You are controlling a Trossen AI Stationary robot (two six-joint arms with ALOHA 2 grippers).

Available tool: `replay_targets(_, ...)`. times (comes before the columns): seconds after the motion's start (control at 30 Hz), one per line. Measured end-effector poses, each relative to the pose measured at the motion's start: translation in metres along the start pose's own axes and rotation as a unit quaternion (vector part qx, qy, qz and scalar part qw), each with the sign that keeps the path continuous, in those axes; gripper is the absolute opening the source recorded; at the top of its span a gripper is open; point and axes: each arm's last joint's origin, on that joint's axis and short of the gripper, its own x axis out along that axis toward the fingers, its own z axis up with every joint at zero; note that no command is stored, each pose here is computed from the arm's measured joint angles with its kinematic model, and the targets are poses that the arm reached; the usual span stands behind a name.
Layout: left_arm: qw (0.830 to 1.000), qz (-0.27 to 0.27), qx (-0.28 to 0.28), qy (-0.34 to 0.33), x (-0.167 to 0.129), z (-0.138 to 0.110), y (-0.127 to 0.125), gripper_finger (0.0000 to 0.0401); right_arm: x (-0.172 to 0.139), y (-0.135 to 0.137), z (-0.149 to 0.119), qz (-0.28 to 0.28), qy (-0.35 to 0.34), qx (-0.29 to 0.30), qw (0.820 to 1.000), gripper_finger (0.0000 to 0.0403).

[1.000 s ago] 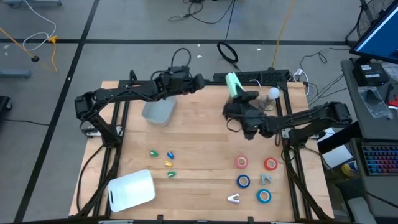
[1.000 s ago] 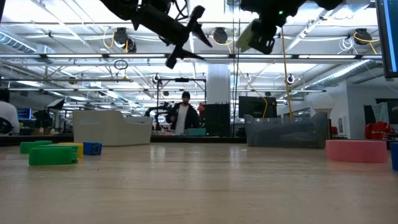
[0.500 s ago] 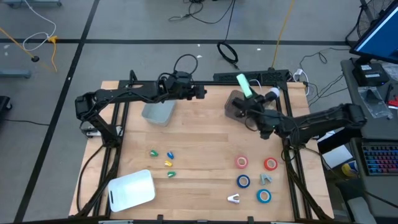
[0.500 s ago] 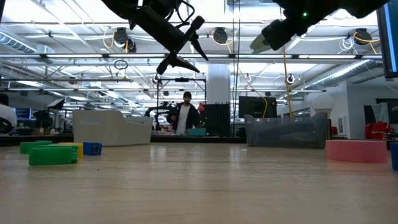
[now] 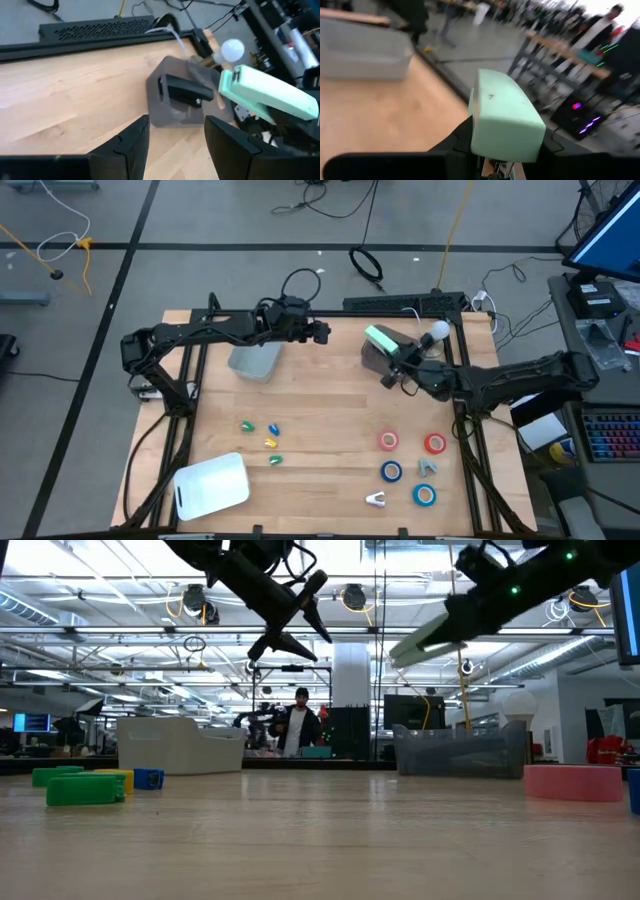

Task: Pick and place Stapler, Stapler remover, tape
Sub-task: Put the big light green stapler into the black bin

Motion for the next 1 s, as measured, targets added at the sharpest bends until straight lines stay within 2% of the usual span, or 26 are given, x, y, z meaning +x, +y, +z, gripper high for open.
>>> replay_targets(0.47,0.996,-0.012,0.079,0.027,-0.002,-0.019,-0.014,0.0189,0.016,-0.036,-0.025,0.130,0.116,0.027,0.984,0.0098)
replay_targets(0.63,0.993,-0.021,0.109,0.032,-0.003,-0.025,-0.020,0.0189,0.024,-0.048,-0.032,0.136,0.144,0.028,0.980,0.0098)
replay_targets(1.0,0.994,-0.015,0.112,0.010,-0.003,-0.025,-0.023,0.0189,0.038,-0.050,-0.046,0.151,0.195,0.027,0.969,0.0100)
